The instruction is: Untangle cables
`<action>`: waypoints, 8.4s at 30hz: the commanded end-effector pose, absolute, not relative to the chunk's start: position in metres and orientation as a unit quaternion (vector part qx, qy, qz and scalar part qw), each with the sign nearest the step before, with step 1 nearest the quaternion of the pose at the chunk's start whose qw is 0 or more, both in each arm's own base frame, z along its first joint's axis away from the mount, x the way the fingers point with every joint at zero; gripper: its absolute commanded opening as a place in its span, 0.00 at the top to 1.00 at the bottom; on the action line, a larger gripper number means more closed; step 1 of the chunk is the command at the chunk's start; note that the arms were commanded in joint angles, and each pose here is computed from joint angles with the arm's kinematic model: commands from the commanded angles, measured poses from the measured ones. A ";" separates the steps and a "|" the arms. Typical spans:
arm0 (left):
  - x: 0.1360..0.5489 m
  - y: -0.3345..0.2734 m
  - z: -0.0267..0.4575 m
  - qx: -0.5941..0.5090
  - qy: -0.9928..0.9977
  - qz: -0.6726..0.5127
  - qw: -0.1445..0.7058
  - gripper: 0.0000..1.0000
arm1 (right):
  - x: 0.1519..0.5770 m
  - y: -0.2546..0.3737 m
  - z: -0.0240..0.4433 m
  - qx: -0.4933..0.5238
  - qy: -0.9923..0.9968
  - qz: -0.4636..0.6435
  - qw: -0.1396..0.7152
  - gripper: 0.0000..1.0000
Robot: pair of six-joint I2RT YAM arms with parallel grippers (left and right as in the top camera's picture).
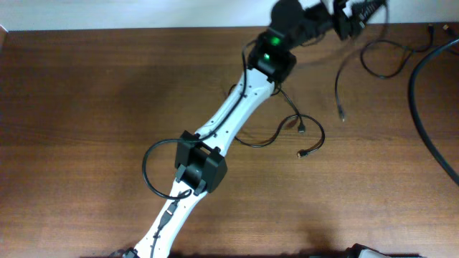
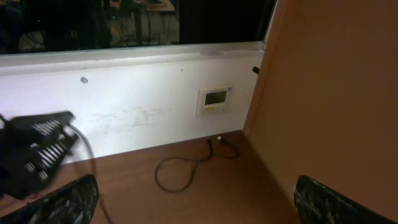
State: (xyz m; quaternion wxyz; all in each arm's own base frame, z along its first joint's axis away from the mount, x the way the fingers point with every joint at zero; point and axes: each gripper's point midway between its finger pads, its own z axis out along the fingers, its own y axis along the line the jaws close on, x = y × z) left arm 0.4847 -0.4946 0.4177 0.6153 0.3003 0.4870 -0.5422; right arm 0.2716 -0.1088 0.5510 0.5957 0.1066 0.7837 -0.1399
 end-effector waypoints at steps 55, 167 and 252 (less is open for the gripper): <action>0.405 -0.132 0.435 0.240 0.863 0.033 0.444 0.01 | 0.450 0.111 0.048 -0.438 0.872 0.206 0.076 0.96; 0.409 -0.158 0.338 0.286 0.913 -0.018 0.289 0.01 | 0.367 -0.148 -0.025 0.788 0.603 0.090 0.089 0.15; 0.429 -0.047 0.401 0.134 0.910 0.050 0.390 0.01 | 0.380 0.255 0.174 -0.493 0.792 0.257 0.252 0.96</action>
